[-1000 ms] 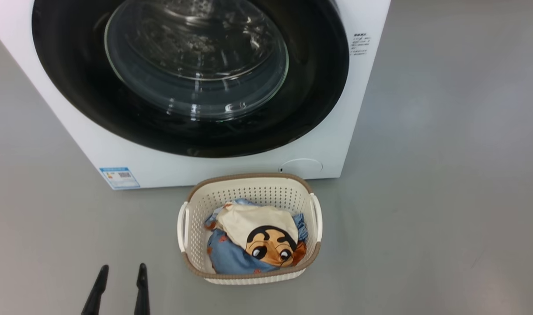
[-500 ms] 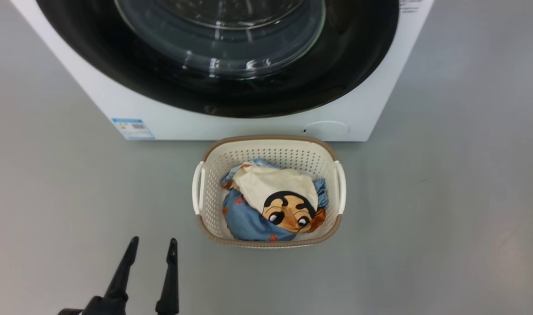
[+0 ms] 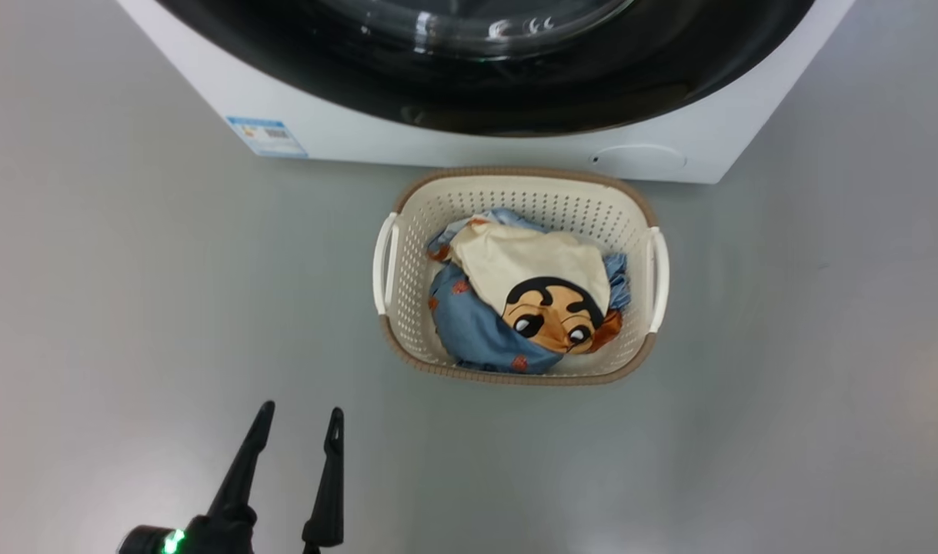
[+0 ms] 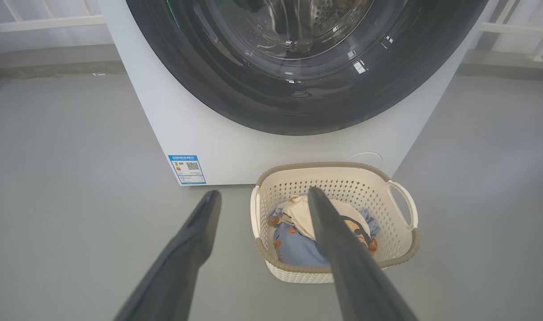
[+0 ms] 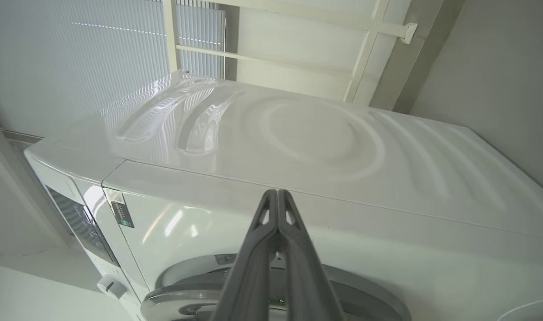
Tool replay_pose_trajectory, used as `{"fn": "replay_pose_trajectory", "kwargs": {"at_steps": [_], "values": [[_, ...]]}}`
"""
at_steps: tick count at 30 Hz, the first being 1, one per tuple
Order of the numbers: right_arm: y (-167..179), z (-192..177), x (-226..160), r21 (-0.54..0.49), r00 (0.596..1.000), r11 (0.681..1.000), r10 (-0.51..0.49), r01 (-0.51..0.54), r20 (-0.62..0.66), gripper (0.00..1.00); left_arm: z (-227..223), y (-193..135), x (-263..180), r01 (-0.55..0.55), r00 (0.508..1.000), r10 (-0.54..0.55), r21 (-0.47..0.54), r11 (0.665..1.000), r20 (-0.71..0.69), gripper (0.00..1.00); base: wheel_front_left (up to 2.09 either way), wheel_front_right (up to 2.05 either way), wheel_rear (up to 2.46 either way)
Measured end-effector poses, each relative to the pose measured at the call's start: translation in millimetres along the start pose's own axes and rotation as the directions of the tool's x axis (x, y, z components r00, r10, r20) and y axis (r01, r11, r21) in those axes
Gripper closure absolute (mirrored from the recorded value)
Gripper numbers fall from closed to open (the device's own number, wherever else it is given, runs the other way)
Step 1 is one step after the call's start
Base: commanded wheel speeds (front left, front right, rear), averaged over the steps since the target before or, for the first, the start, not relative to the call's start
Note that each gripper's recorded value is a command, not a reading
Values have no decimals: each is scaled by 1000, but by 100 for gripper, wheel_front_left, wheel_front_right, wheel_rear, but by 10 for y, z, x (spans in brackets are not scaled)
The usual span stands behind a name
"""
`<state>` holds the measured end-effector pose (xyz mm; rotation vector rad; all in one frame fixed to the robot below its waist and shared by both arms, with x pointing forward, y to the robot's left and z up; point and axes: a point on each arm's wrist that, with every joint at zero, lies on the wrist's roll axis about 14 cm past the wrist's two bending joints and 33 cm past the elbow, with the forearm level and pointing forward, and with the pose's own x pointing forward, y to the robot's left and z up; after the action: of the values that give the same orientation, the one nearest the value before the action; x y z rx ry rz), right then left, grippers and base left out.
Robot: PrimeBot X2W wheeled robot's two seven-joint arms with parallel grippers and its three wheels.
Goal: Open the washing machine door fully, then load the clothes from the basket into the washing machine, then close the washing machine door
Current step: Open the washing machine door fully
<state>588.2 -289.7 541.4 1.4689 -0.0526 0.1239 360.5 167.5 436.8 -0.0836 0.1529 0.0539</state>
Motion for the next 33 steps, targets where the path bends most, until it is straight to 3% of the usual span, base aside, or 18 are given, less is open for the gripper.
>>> {"fn": "replay_pose_trajectory", "kwargs": {"at_steps": [7,16,33], "values": [[23,-524,381,-24,981,998,44,-50,-188,100,-81,20,28,-24,999,25,7,1000,-29,0,0,0,0],[79,-1165,661,-26,921,993,93,-111,-379,100,-109,135,3,-86,995,87,26,996,-43,0,0,0,0],[69,-1692,896,-51,826,984,115,-171,-552,100,-196,233,-68,-159,984,160,15,987,-84,0,0,0,0]]}}
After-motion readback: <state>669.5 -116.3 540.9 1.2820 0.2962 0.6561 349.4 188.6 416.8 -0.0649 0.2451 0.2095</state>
